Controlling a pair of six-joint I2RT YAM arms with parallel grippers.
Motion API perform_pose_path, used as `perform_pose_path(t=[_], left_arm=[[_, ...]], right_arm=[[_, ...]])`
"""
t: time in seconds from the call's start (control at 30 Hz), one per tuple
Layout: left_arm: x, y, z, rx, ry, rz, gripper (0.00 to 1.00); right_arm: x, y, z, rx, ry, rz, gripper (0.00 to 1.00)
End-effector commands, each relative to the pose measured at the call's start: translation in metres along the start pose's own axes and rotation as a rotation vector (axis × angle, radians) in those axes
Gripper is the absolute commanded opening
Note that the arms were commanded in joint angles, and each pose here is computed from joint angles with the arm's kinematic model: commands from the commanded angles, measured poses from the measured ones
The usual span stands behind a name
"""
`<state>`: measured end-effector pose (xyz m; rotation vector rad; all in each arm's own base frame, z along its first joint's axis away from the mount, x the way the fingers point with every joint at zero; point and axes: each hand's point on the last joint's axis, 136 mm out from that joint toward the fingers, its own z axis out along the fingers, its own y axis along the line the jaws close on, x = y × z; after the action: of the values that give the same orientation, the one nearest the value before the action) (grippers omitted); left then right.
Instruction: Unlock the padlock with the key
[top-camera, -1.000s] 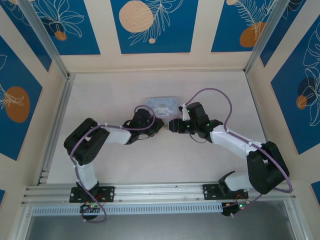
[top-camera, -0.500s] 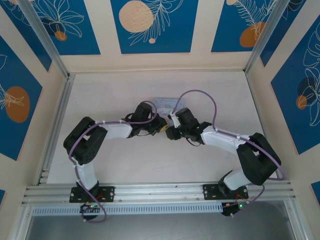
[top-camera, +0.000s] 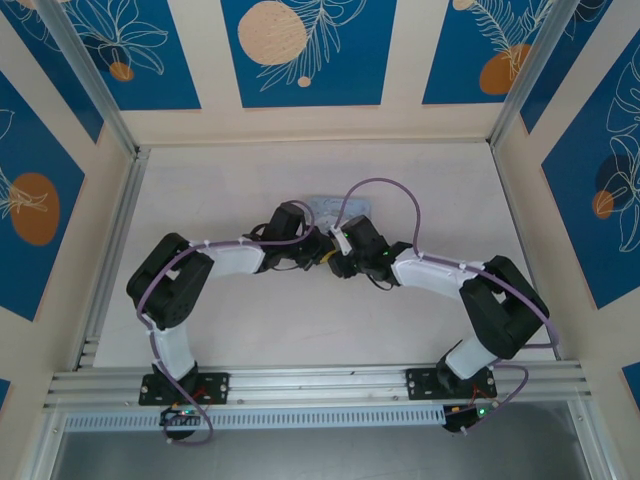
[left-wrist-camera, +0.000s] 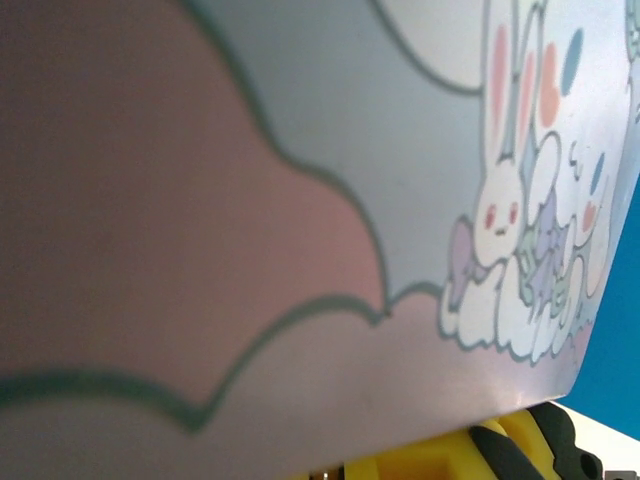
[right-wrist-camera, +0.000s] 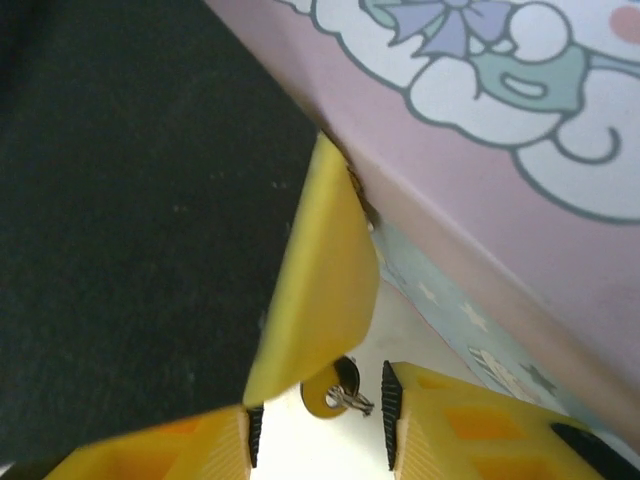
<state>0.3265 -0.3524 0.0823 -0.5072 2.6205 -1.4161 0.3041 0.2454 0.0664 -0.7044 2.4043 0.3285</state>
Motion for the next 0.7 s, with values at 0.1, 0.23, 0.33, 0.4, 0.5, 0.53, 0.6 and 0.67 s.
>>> perform_pose_path(t=[0.1,0.23,0.33,0.4,0.5,0.53,0.6,0.67], left_arm=[[0.003,-0.013,-0.004,0.029,0.037,0.021,0.00],[0.003,-0.010,-0.003,0.024,0.039,0.018,0.00],[0.003,-0.008,-0.002,0.019,0.040,0.016,0.00],[0.004,-0.005,-0.001,0.014,0.041,0.014,0.00],[0.004,-0.002,0.001,0.011,0.040,0.012,0.00],[0.003,-0.001,0.001,0.009,0.040,0.010,0.00],[0.003,0.000,0.001,0.008,0.039,0.010,0.00],[0.003,0.002,0.002,0.004,0.039,0.009,0.00]], right_arm=[[-0.021,-0.001,0.005,0.021,-0.042,-0.027,0.33],[-0.025,-0.001,0.007,0.020,-0.044,-0.014,0.23],[-0.026,0.001,0.006,0.000,-0.044,-0.004,0.14],[-0.028,0.004,0.004,-0.019,-0.046,0.002,0.10],[-0.028,0.008,0.002,-0.055,-0.044,0.019,0.03],[-0.028,0.009,0.002,-0.067,-0.042,0.026,0.00],[-0.028,0.010,0.002,-0.092,-0.039,0.042,0.00],[-0.027,0.011,0.002,-0.118,-0.038,0.058,0.00]])
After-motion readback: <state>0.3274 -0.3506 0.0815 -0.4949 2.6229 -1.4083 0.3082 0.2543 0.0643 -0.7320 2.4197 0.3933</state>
